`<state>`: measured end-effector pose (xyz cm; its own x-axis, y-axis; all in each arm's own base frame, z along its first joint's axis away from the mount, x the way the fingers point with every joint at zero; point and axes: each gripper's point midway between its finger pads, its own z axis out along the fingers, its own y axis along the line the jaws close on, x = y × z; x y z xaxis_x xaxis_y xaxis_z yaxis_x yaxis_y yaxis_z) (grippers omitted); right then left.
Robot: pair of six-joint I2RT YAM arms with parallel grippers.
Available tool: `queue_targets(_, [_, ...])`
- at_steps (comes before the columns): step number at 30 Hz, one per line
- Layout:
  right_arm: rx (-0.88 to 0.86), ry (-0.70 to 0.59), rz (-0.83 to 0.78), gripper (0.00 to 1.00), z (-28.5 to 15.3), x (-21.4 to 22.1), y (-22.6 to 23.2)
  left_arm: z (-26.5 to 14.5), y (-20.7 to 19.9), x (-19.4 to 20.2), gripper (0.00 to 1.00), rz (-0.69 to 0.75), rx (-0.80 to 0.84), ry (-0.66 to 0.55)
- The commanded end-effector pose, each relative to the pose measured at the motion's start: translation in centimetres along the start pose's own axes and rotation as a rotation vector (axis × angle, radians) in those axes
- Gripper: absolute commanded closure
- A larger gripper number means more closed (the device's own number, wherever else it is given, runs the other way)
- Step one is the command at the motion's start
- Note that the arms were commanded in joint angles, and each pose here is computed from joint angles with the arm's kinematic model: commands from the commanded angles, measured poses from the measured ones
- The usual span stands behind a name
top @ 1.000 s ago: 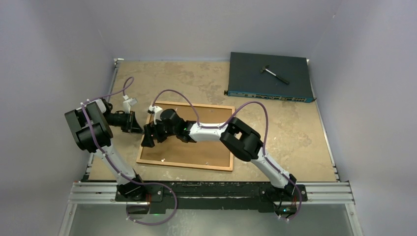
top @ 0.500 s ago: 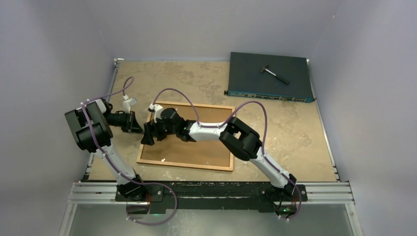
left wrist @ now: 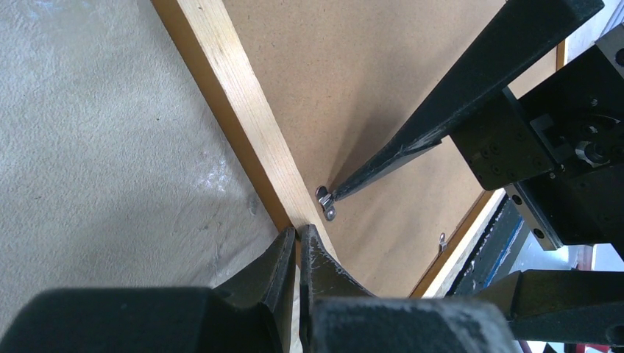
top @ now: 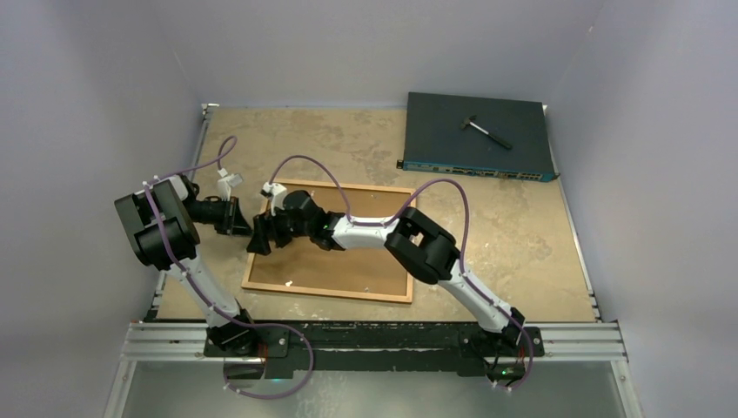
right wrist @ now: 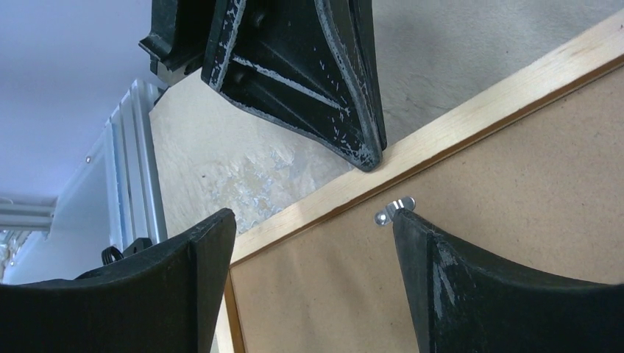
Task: Put the photo into the frame
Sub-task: Install the photo frame at the center of the board.
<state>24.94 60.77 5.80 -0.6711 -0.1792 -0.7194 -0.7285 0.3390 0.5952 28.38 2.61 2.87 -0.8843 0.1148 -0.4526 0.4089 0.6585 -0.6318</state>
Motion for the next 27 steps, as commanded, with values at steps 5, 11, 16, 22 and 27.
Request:
queue_targets(5, [-0.031,0.034,0.013,0.20,0.7,1.0,-0.4,1.0,1.3,0.5,1.00,0.056,-0.014,0.023])
queue_targets(11, [-0.086,0.039,0.020,0.23,0.6,1.2,0.5,1.0,1.3,0.5,1.00,0.059,-0.015,0.022])
queue_targets(16, [-0.135,0.042,0.017,0.26,0.9,1.1,1.3,1.0,1.2,0.4,1.00,0.060,-0.014,0.019])
queue_targets(22, [-0.175,0.049,0.013,0.27,0.8,1.2,1.9,1.0,1.3,0.3,1.00,0.061,-0.014,0.018])
queue_targets(27, [-0.188,0.070,0.014,0.28,0.7,1.5,2.2,0.9,1.2,0.3,1.00,0.063,-0.016,0.017])
